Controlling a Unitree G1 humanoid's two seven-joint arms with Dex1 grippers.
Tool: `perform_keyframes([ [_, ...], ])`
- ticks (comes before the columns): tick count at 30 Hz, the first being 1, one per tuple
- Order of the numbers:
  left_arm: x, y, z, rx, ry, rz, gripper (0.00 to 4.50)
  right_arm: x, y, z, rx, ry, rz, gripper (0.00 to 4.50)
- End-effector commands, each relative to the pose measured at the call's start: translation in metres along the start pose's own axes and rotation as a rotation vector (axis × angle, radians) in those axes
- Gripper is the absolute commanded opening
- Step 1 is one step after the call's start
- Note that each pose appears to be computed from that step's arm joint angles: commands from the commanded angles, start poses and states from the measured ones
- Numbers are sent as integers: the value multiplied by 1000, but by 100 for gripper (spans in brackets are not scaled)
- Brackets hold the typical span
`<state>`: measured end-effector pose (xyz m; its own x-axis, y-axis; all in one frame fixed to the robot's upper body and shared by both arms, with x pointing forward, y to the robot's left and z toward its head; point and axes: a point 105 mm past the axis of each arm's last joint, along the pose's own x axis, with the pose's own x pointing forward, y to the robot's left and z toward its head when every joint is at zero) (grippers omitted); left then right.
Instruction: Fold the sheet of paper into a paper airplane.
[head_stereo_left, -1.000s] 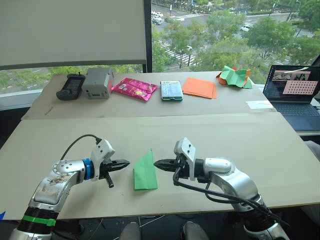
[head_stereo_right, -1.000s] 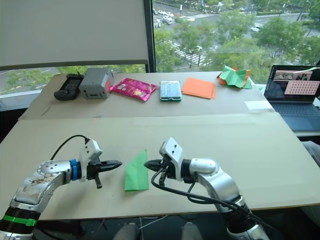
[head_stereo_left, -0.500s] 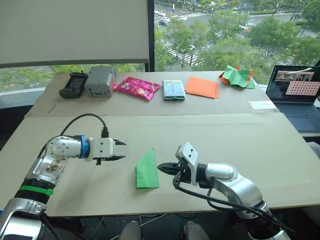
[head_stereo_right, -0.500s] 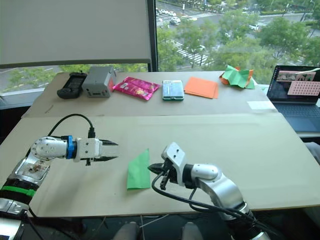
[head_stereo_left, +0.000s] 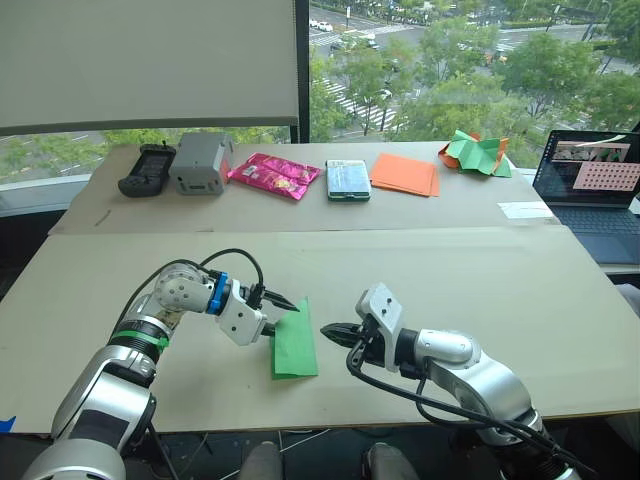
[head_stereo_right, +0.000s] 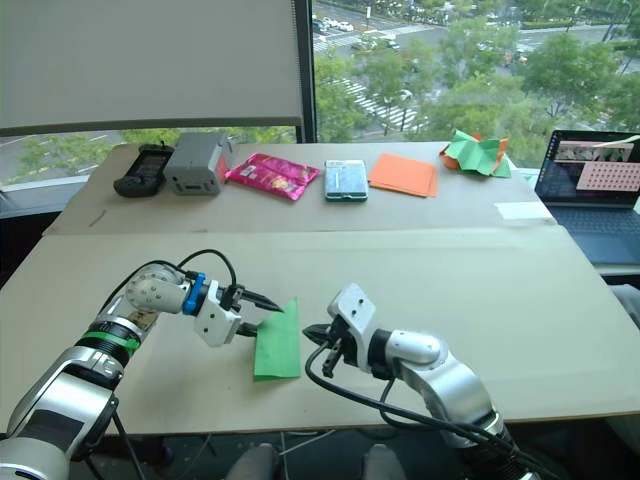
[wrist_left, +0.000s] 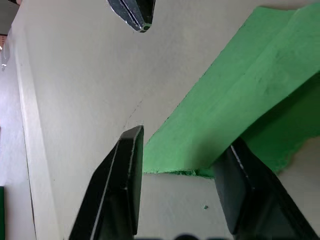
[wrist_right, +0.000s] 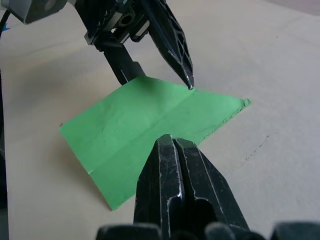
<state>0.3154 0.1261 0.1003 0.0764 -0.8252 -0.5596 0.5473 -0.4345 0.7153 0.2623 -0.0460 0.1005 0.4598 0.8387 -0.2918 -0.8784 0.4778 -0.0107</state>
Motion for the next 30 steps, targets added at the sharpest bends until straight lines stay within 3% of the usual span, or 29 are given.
perform_keyframes([
  [1, -3, 2, 0, 30, 2, -13, 66, -3, 4, 11, -15, -41, 1, 0],
  [3, -5, 1, -2, 25, 23, -20, 2, -3, 3, 12, -16, -43, -6, 0],
  [9, -15, 4, -13, -88, 124, 66, 2, -4, -5, 21, -36, -68, -45, 0],
  [12, -25, 11, -11, -316, 205, 173, 2, -11, -10, 27, -50, -82, -78, 0],
  [15, -29, -5, 9, -520, 258, 160, 2, -18, -16, 31, -57, -88, -115, 0],
  [17, -28, -18, 10, -731, 353, 186, 2, -22, -19, 32, -70, -85, -135, 0],
  [22, -14, -23, 10, -946, 486, 332, 2, -18, -7, 34, -153, -68, -64, 0],
  [23, -11, -21, 12, -956, 486, 336, 0, -17, -4, 33, -188, -50, -44, 29],
  [24, -8, -21, 13, -968, 486, 341, 27, -15, 0, 33, -215, -42, -18, 61],
  [30, -2, -23, 28, -1001, 427, 301, 218, -8, 4, 39, -375, -38, 45, 260],
])
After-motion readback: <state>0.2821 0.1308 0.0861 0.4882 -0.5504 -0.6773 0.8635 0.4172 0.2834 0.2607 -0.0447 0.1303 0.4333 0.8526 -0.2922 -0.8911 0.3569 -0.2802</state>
